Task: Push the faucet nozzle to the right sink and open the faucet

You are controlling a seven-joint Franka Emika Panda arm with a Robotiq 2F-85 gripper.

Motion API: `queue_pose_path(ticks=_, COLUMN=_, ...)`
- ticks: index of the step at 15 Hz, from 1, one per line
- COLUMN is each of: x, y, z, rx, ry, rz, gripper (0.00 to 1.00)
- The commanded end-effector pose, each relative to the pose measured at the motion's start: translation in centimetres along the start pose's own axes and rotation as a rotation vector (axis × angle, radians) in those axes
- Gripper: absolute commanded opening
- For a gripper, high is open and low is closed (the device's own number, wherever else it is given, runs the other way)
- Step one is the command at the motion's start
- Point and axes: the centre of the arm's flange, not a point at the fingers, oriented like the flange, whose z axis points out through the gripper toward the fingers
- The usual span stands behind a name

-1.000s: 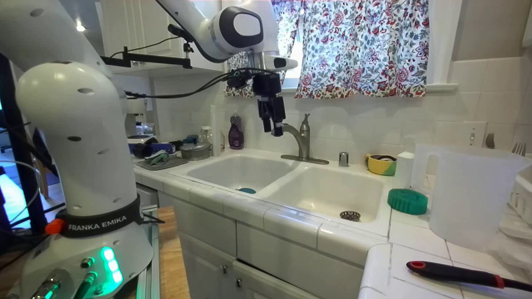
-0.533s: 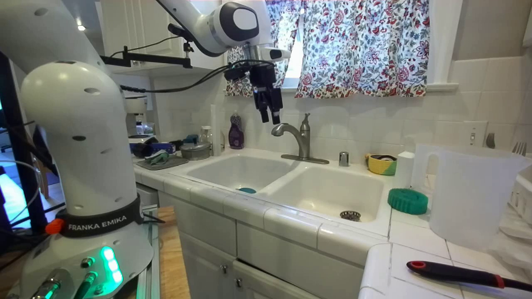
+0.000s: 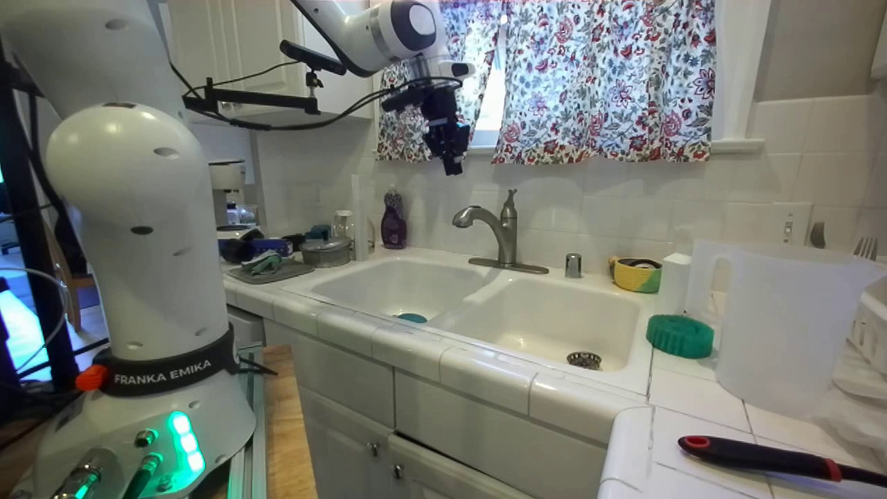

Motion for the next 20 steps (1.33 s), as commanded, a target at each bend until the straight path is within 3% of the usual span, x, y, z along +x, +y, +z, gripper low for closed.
queue_pose_path(ticks=1, x=6.2, y=-3.9, z=0.7, rx=0.017, ry=-0.032, rz=-0.048, gripper=0.0)
queue_pose_path(ticks=3, x=7.5, y=-5.9, z=1.6, rx=0.042, ry=-0.045, rz=-0.085, gripper=0.0)
queue_pose_path(ticks=5, x=8.0, y=-7.9, z=2.3, rx=0.144, ry=-0.003, rz=-0.167, gripper=0.0)
queue_pose_path(ticks=7, x=8.5, y=-9.8, z=3.4, rx=0.195, ry=0.006, rz=-0.217, gripper=0.0)
queue_pose_path(ticks=9, x=6.7, y=-9.1, z=3.2, rx=0.151, ry=0.003, rz=-0.193, gripper=0.01)
queue_pose_path(ticks=14, x=7.2, y=-9.9, z=4.6, rx=0.158, ry=-0.017, rz=-0.214, gripper=0.0)
queue_pose_path(ticks=20, x=7.3, y=-10.6, z=7.5, rx=0.205, ry=0.029, rz=-0.218, gripper=0.0)
